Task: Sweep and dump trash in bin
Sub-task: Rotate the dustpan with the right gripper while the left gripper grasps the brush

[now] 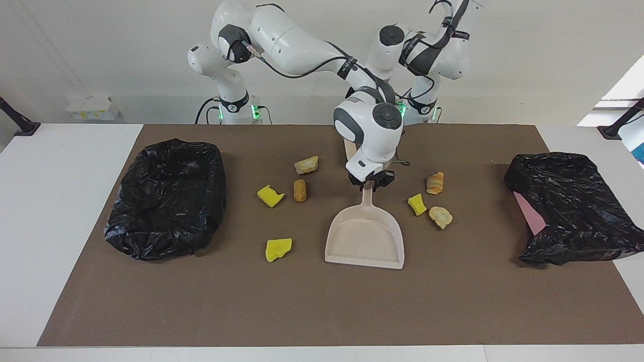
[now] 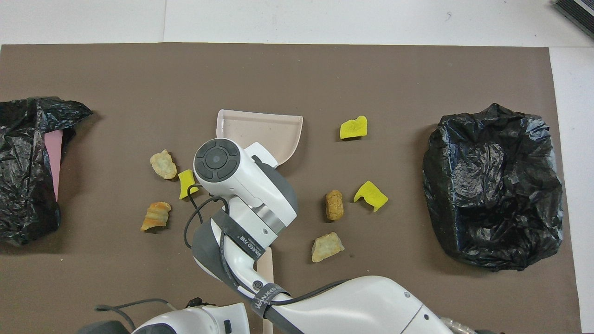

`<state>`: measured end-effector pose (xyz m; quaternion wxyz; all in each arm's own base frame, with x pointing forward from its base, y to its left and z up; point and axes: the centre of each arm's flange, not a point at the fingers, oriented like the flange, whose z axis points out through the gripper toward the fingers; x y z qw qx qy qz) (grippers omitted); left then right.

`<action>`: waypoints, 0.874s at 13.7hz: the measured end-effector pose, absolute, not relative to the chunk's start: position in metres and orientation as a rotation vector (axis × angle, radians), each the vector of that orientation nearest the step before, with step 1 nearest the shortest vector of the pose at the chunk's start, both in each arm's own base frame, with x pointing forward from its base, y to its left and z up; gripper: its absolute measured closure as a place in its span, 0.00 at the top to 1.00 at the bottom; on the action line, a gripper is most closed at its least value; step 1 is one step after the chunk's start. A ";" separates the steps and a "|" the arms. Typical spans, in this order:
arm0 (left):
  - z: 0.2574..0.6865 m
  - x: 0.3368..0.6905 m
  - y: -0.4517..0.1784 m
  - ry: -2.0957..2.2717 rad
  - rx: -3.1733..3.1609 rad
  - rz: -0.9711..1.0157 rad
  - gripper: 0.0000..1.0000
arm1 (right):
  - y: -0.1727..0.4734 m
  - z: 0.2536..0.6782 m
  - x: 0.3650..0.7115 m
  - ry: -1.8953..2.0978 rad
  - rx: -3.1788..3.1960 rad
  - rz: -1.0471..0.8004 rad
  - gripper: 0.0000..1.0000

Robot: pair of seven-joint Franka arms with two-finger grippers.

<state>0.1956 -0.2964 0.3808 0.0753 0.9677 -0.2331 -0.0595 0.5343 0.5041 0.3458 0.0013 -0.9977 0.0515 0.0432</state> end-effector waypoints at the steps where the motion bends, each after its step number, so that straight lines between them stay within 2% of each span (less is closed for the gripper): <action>1: 0.379 0.191 -0.302 -0.643 2.915 -0.173 1.00 | 0.504 0.346 0.535 0.171 -3.131 0.135 0.32; 5: 0.362 0.180 -0.330 -0.455 2.972 -0.187 1.00 | 0.493 0.366 0.543 0.164 -3.120 0.106 0.32; 9: 0.350 0.177 -0.353 -0.412 3.001 -0.206 1.00 | 0.475 0.404 0.548 -0.146 -3.100 0.059 0.32; 12: 0.348 0.179 -0.353 -0.409 3.004 -0.210 1.00 | 0.462 0.407 0.556 -0.407 -3.092 0.036 0.32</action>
